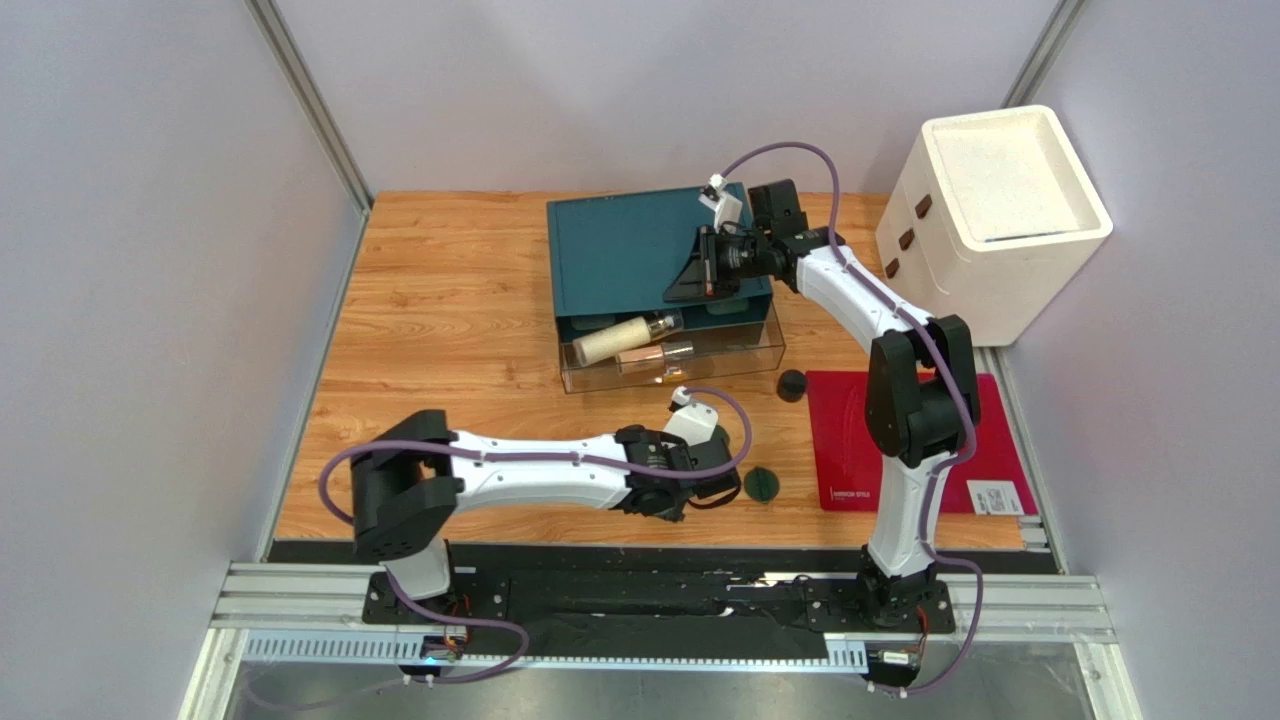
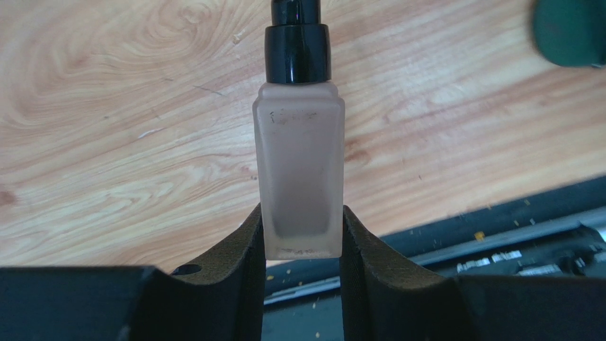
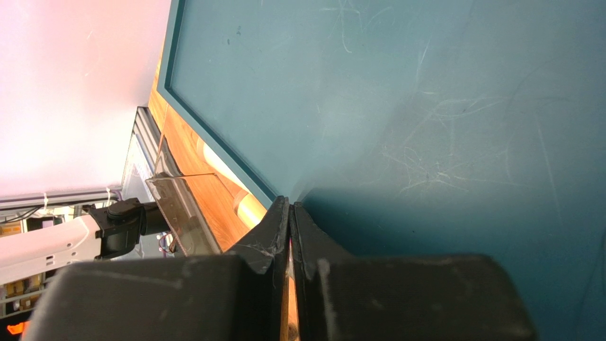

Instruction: Organize the makeup

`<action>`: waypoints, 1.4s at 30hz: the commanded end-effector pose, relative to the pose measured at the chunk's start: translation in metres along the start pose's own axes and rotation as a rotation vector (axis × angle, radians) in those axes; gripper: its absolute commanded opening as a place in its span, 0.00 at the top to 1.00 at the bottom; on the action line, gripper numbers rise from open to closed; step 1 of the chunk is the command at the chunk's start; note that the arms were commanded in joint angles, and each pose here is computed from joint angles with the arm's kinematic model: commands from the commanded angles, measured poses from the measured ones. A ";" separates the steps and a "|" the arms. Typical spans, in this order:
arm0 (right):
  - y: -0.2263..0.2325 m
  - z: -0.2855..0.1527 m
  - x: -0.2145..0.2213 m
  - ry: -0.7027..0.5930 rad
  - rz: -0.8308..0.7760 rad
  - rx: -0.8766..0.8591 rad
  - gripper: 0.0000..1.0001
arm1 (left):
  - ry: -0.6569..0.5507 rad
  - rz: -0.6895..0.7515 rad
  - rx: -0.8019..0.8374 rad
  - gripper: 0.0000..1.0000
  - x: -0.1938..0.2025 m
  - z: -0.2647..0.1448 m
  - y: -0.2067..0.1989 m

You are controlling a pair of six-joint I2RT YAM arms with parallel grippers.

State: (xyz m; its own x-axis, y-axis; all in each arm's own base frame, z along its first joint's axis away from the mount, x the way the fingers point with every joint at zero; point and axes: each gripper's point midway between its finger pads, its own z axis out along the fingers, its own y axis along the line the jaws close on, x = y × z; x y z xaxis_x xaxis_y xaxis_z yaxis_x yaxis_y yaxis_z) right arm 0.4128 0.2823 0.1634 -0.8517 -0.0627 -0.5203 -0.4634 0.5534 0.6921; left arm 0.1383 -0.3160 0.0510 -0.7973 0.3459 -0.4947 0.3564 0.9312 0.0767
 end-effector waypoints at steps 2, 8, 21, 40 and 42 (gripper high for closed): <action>-0.083 0.009 0.096 0.265 0.198 0.272 0.94 | -0.150 0.134 0.051 1.00 -0.034 -0.057 0.015; -0.081 0.011 0.090 0.258 0.209 0.255 0.94 | -0.288 0.302 0.051 1.00 -0.067 -0.088 0.030; -0.080 0.011 0.085 0.252 0.246 0.230 0.94 | -0.601 0.572 0.004 1.00 -0.167 -0.119 0.032; -0.089 0.011 0.079 0.263 0.261 0.242 0.94 | -0.608 0.650 0.239 1.00 -0.255 -0.081 0.017; -0.090 0.010 0.078 0.261 0.263 0.242 0.94 | -0.586 0.666 0.250 1.00 -0.250 -0.072 0.013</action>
State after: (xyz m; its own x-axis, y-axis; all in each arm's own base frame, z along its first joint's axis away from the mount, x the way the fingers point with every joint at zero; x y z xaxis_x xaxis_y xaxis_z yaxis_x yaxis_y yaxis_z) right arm 0.4157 0.2788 0.1637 -0.9006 -0.0573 -0.4309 -0.3942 0.5253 0.7541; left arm 0.3140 -0.3581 0.2221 -0.1213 0.6540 -0.7467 0.7421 0.5594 0.3693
